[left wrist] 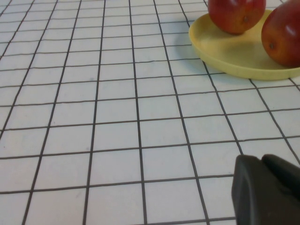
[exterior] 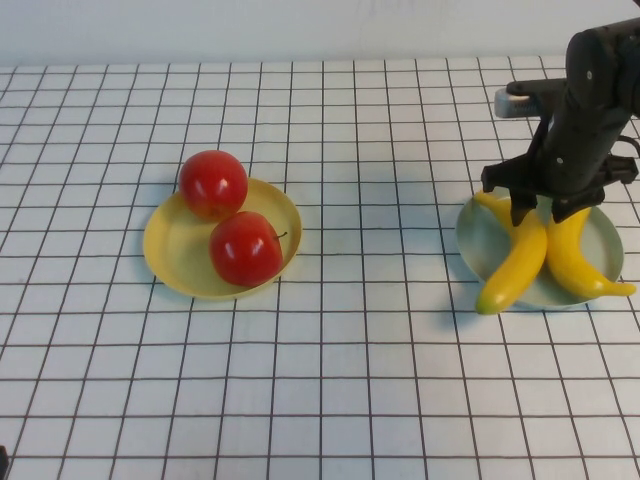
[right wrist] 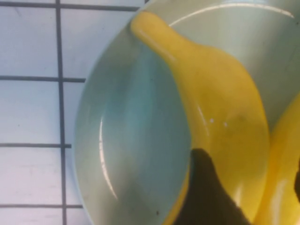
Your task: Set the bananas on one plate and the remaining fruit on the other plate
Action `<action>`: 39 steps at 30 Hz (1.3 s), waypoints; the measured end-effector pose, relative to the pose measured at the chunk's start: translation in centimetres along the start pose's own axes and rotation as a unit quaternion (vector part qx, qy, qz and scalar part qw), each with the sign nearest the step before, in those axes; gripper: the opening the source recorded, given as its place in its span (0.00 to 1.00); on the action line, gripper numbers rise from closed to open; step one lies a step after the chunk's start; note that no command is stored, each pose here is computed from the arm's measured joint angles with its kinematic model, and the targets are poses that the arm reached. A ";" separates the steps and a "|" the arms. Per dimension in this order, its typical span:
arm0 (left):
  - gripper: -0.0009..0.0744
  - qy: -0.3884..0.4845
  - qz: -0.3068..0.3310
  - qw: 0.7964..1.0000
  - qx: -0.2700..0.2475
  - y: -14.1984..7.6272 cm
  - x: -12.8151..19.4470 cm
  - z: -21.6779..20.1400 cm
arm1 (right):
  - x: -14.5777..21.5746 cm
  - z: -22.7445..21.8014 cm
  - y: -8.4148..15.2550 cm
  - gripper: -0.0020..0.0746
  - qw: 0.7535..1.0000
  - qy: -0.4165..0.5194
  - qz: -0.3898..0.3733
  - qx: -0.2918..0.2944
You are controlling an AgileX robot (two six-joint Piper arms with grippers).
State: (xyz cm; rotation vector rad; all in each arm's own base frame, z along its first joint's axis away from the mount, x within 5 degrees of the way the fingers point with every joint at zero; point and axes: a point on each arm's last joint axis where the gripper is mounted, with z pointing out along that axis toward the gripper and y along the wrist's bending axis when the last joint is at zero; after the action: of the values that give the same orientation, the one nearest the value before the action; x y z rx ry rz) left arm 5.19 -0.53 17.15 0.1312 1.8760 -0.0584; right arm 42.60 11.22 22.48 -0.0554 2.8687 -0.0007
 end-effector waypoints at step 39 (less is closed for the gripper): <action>0.01 0.000 0.000 1.000 0.000 0.0 0.0 0.0 | 35.7 -16.5 -7.7 0.01 0.770 -0.595 -0.115 -0.199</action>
State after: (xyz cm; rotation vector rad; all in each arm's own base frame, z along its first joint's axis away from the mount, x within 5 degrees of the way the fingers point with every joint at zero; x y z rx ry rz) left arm 5.19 -0.53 17.15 0.1305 1.8761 -0.0589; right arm 4.13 2.12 28.83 -0.3477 1.5207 0.4309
